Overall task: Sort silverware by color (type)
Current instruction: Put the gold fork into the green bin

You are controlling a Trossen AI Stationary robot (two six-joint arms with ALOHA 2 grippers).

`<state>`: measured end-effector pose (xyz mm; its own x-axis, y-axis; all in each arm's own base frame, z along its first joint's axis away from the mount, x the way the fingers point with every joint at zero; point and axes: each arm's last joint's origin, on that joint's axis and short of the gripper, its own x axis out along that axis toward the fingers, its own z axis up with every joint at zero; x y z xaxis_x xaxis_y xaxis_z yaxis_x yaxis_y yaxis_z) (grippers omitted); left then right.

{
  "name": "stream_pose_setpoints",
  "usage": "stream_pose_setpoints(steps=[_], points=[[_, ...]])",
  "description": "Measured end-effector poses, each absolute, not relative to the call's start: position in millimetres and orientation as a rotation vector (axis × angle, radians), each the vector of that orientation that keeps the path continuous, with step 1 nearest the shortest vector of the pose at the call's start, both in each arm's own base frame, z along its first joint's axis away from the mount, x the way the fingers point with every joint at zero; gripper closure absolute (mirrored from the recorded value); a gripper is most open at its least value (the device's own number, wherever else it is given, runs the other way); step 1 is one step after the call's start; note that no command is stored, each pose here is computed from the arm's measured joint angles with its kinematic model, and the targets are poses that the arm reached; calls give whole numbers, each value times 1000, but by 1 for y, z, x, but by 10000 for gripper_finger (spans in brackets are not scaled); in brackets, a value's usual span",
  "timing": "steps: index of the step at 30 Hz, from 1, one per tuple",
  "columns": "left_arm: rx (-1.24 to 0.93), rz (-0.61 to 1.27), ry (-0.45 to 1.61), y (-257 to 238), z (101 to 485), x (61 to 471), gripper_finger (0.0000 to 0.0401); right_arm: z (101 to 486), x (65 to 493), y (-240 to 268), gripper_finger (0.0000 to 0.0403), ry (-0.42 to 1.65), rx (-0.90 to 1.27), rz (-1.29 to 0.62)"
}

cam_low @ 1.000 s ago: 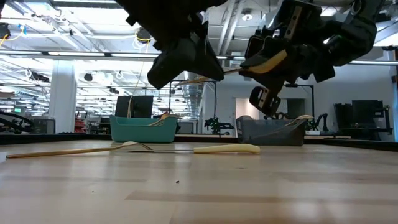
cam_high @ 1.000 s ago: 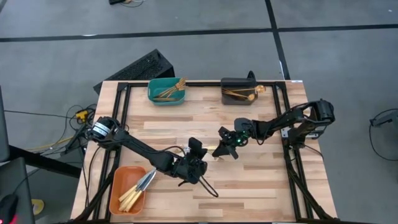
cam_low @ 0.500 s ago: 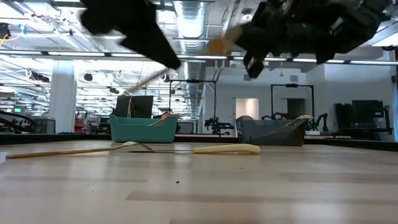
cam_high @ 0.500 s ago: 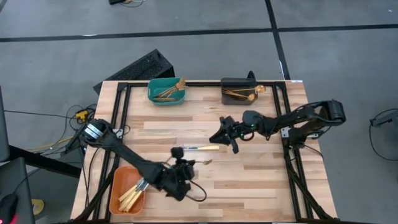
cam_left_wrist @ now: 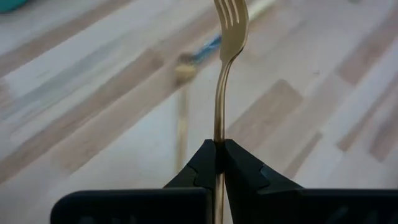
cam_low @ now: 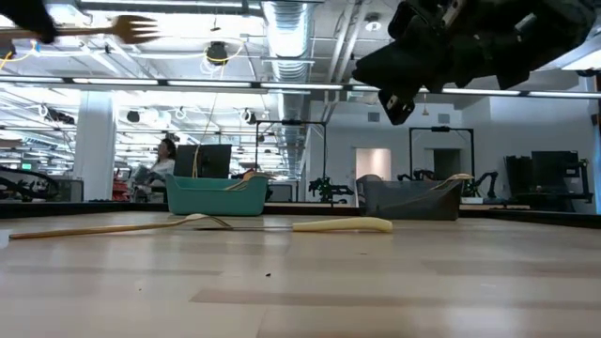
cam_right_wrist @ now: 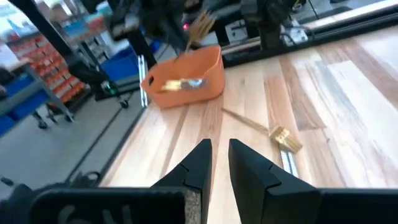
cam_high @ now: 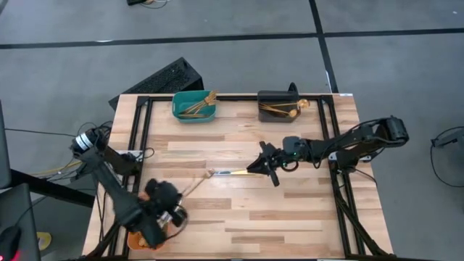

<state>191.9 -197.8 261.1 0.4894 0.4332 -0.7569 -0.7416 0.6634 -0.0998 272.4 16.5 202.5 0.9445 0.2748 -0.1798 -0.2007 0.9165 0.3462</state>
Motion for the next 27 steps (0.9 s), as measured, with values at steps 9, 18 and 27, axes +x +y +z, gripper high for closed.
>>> stream_pose_setpoints(steps=[9, 18, 27], points=[[-414, 922, 611, -179, 251, 180, 401, 196, 275, 24, 320, 241, 298, 217], [-50, 967, 957, -85, 239, 252, 401, 204, 270, 22, 320, 227, 284, 214], [127, 856, 1053, 59, 245, 304, 401, 194, 267, 4, 320, 343, 234, 142]])
